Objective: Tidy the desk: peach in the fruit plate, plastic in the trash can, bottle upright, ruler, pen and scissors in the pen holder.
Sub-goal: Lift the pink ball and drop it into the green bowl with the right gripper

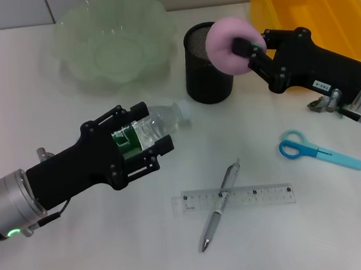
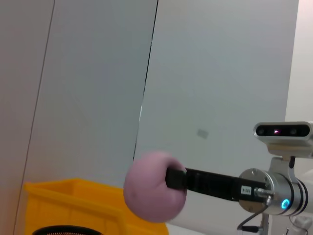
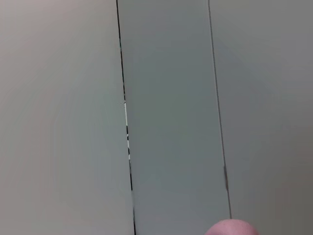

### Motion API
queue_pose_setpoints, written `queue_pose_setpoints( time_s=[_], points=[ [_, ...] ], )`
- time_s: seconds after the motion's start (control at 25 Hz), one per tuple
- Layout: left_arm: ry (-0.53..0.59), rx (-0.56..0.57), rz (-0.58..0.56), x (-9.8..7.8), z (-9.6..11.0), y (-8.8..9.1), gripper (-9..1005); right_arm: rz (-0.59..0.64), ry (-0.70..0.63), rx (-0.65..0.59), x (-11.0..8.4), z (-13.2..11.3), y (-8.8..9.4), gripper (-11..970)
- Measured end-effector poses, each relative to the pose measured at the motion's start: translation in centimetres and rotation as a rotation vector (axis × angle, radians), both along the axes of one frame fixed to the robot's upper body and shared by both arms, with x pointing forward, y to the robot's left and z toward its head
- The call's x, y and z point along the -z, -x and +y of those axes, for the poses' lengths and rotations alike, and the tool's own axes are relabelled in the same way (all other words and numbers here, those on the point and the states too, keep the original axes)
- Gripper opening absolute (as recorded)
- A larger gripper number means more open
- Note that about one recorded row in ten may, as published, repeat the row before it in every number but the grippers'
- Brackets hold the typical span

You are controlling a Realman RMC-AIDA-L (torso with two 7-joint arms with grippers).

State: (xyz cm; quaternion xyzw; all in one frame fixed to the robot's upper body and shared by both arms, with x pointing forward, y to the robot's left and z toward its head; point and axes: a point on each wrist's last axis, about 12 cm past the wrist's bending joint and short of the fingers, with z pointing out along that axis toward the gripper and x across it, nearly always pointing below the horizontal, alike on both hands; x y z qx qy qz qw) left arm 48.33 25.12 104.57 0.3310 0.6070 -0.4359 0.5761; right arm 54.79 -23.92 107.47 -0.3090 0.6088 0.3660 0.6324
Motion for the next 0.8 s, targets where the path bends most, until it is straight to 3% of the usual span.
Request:
queue_pose_setpoints(
  time_s=[0.28,0.52,0.56,0.6,0.8],
  points=[
    [0.0,0.004,0.0,0.0,-0.1,0.1,770,-0.022,-0.004,-0.005,-0.9,0.9,-1.3,118],
    [0.003,-0.005,-0.014,0.5,-0.3,0.7,770,-0.002,0.049,0.032,-2.4,4.1,-5.4,124],
    [0.003,-0.005,-0.014,0.5,-0.3,0.7,770,-0.002,0.049,0.032,-2.4,4.1,-5.4,125],
    [0.003,-0.006,-0.016,0.5,-0.3,0.8,770,-0.005,0.075,0.05,-3.1,5.3,-6.9,126],
    [0.004,-0.007,-0.017,0.5,-0.3,0.8,770,-0.018,0.114,0.066,-4.5,7.2,-9.0,131]
  ],
)
